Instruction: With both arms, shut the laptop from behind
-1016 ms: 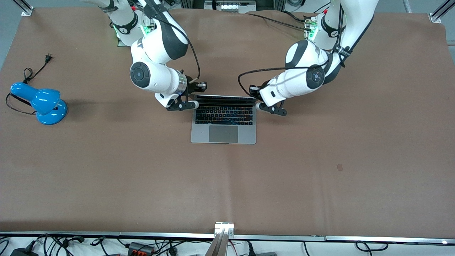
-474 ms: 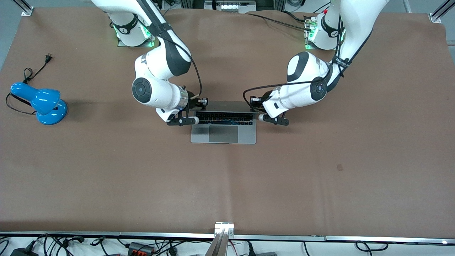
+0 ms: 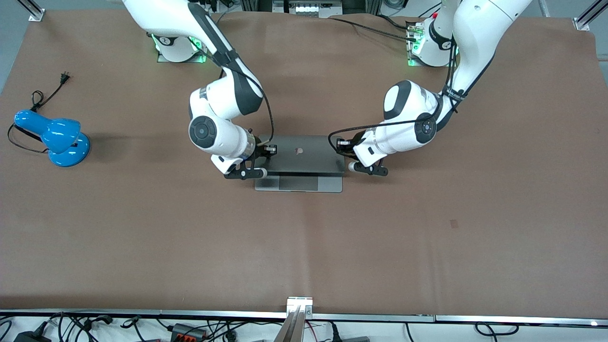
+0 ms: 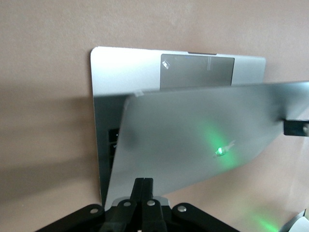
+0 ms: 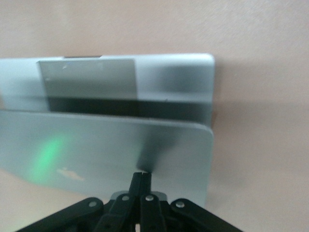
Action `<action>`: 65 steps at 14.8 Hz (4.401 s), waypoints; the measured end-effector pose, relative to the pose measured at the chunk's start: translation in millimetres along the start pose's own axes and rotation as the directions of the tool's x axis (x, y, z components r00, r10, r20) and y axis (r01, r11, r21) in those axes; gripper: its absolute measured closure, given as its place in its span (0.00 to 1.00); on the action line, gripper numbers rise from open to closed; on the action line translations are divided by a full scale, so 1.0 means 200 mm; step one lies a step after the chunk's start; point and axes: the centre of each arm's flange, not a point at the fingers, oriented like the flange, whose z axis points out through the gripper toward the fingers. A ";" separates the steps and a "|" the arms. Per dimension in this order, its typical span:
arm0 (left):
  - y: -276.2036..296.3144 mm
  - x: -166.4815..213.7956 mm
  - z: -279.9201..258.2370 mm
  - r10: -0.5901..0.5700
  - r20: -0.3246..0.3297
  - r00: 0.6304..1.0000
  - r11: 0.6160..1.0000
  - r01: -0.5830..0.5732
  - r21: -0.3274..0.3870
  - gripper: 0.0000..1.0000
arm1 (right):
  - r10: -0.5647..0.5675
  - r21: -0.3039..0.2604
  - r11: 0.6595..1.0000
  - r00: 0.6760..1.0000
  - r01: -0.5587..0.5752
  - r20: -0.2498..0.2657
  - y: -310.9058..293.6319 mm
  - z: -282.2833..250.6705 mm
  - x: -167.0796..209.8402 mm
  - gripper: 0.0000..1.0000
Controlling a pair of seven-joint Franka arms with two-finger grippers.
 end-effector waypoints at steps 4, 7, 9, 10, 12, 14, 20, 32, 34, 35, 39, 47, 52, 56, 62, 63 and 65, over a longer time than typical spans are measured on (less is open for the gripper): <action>0.00 0.02 -0.01 0.000 -0.005 1.000 1.000 0.000 -0.004 0.99 | 0.003 -0.022 1.000 1.000 -0.003 -0.007 -0.02 0.07 0.06 0.99; 0.00 0.02 0.00 -0.001 -0.005 1.000 1.000 0.001 -0.004 0.99 | 0.007 -0.031 0.999 1.000 -0.007 -0.012 -0.01 0.16 0.10 0.99; 0.00 0.02 0.01 0.005 -0.002 1.000 1.000 -0.005 0.002 0.99 | 0.004 -0.047 0.999 1.000 -0.004 -0.015 0.01 0.22 0.11 0.99; -0.01 0.02 0.01 0.016 0.000 1.000 1.000 -0.016 0.011 0.99 | 0.003 -0.051 0.999 1.000 -0.004 -0.016 0.02 0.24 0.12 0.99; -0.01 0.03 0.02 0.024 -0.002 1.000 1.000 -0.024 0.019 0.99 | 0.003 -0.055 0.998 1.000 -0.004 -0.020 0.03 0.27 0.12 0.99; -0.01 0.05 0.01 0.027 -0.008 1.000 1.000 -0.027 0.016 0.99 | 0.003 -0.056 0.998 1.000 -0.004 -0.022 0.03 0.28 0.13 0.99; 0.00 0.05 0.01 0.029 -0.009 1.000 0.999 -0.028 0.015 0.99 | 0.000 -0.059 0.998 1.000 -0.002 -0.023 0.02 0.28 0.12 0.99; -0.07 0.04 0.38 0.043 -0.033 0.999 0.995 -0.039 0.088 0.99 | -0.002 -0.073 0.997 0.999 -0.002 -0.049 0.05 0.25 0.16 0.99; -0.06 0.04 0.37 0.046 -0.038 0.998 0.995 -0.042 0.088 0.99 | -0.004 -0.080 0.997 0.999 0.000 -0.054 0.06 0.25 0.16 0.99; -0.07 0.04 0.37 0.045 -0.039 0.998 0.995 -0.041 0.089 0.99 | -0.004 -0.083 0.997 0.998 -0.001 -0.058 0.06 0.24 0.17 0.99; -0.07 0.06 0.36 0.041 -0.049 0.998 0.995 -0.037 0.088 0.99 | -0.001 -0.080 0.997 0.996 -0.006 -0.090 0.07 0.16 0.22 0.99; 0.02 0.11 -0.07 0.051 0.003 0.999 0.994 -0.051 0.096 0.99 | -0.034 -0.172 0.985 0.986 0.005 -0.166 0.19 -0.40 0.26 0.99; 0.00 0.07 -0.66 0.074 0.046 0.996 0.977 -0.082 0.197 0.99 | -0.034 -0.234 0.972 0.983 -0.009 -0.178 0.29 -0.82 0.19 0.99; 0.05 0.00 -1.27 0.063 0.086 0.994 0.961 -0.084 0.265 0.99 | -0.006 -0.248 0.968 0.988 -0.032 -0.153 0.37 -1.16 0.15 0.85; -0.02 -0.08 -1.85 0.009 0.098 0.995 0.926 -0.045 0.374 0.99 | 0.058 -0.218 0.970 0.971 -0.110 -0.233 0.66 -1.54 0.26 0.27; -0.03 -0.09 -1.86 0.003 0.102 0.995 0.920 -0.042 0.389 0.99 | 0.071 -0.208 0.970 0.965 -0.126 -0.254 0.70 -1.61 0.27 0.18; -0.05 -0.10 -1.87 -0.010 0.111 0.994 0.917 -0.036 0.398 0.98 | 0.098 -0.185 0.970 0.953 -0.155 -0.287 0.81 -1.74 0.28 0.00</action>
